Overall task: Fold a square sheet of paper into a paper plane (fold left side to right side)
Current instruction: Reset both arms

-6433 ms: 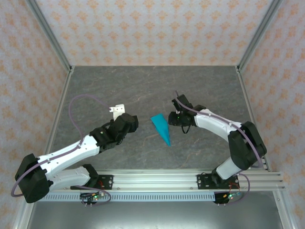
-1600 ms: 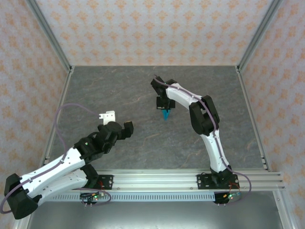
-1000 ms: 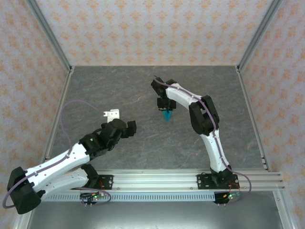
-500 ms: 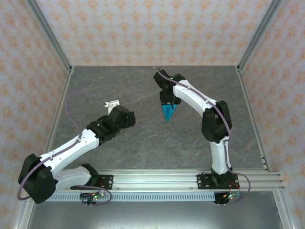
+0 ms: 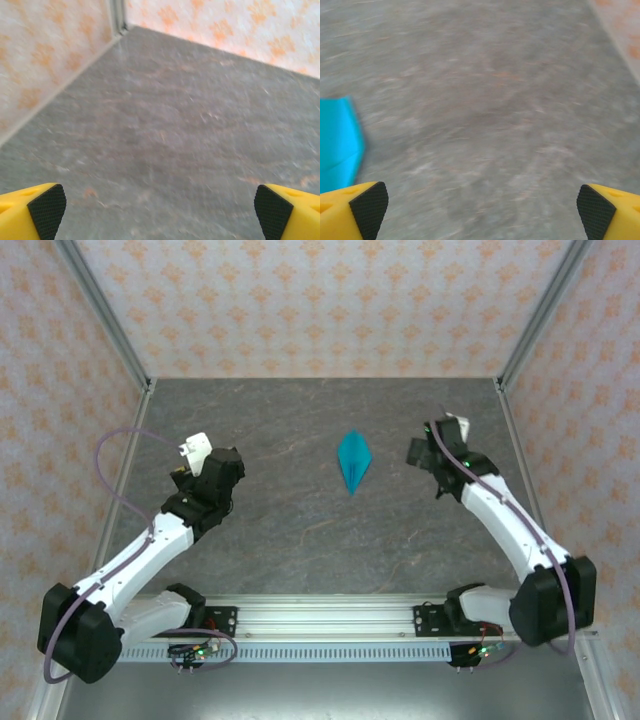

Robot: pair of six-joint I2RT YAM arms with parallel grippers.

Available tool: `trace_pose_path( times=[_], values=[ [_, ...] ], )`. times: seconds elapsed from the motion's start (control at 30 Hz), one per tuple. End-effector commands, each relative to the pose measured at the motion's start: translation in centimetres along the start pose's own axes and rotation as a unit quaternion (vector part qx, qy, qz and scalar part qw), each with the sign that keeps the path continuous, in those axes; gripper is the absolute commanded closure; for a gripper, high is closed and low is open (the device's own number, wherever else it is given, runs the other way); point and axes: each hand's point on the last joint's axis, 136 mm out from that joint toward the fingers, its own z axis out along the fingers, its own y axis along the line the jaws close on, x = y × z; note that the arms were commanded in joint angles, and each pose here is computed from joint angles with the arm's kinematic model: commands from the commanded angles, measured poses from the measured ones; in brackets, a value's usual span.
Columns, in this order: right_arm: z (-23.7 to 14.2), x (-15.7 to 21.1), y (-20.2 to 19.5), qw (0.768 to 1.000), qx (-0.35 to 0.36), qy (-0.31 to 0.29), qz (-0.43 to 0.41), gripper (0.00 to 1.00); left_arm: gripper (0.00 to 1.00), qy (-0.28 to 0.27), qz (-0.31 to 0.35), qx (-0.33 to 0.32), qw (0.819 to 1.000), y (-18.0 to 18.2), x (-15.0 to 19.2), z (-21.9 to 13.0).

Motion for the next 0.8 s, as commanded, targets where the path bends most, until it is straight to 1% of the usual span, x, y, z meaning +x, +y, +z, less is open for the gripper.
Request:
trace_pose_path(
  times=[0.0,0.07,0.13,0.27,0.4,0.5,0.57,0.6,0.63,0.7,0.73,0.77],
  values=[
    [1.4,-1.6,-3.4,0.994,0.032,-0.103,0.03,0.0,0.0,-0.086,0.029,-0.1,0.991,3.5,-2.0,0.2],
    [2.4,-1.0,-5.4,0.987,0.063,-0.141,0.039,0.0,0.0,-0.085,0.034,-0.117,0.989,4.5,-1.4,0.7],
    [3.3,-0.3,-6.3,0.983,0.076,-0.165,0.037,0.0,0.0,-0.077,0.035,-0.124,0.989,5.2,-0.5,1.6],
    [5.6,0.4,-6.0,0.98,0.055,-0.189,0.041,0.0,0.0,-0.067,0.045,-0.122,0.989,5.9,1.5,3.3],
    [7.2,0.8,-5.3,0.976,0.024,-0.212,0.042,0.0,0.0,-0.06,0.052,-0.082,0.993,5.0,3.5,5.0],
    [8.2,1.2,-4.7,0.977,0.004,-0.211,0.044,0.0,0.0,-0.068,0.056,-0.041,0.995,3.7,4.2,5.8],
    [9.0,1.7,-4.2,0.977,-0.008,-0.211,0.039,0.0,0.0,-0.078,0.055,-0.029,0.995,3.2,4.3,6.2],
    [9.8,2.2,-3.9,0.979,-0.012,-0.203,0.033,0.0,0.0,-0.08,0.06,-0.017,0.995,2.7,4.3,6.4],
    [10.1,2.0,-3.7,0.977,-0.016,-0.21,0.029,0.0,0.0,-0.081,0.071,-0.006,0.994,2.2,4.1,6.6],
    [10.7,2.2,-3.3,0.985,-0.016,-0.173,0.019,0.0,0.0,-0.083,0.092,0.013,0.992,1.3,4.1,6.9],
    [10.7,2.0,-3.3,0.982,-0.019,-0.186,0.022,0.0,0.0,-0.085,0.098,0.024,0.991,1.0,4.1,7.0],
    [10.7,2.1,-3.3,0.983,-0.018,-0.184,0.021,0.0,0.0,-0.088,0.102,0.036,0.99,0.7,4.2,7.1]
  ],
)
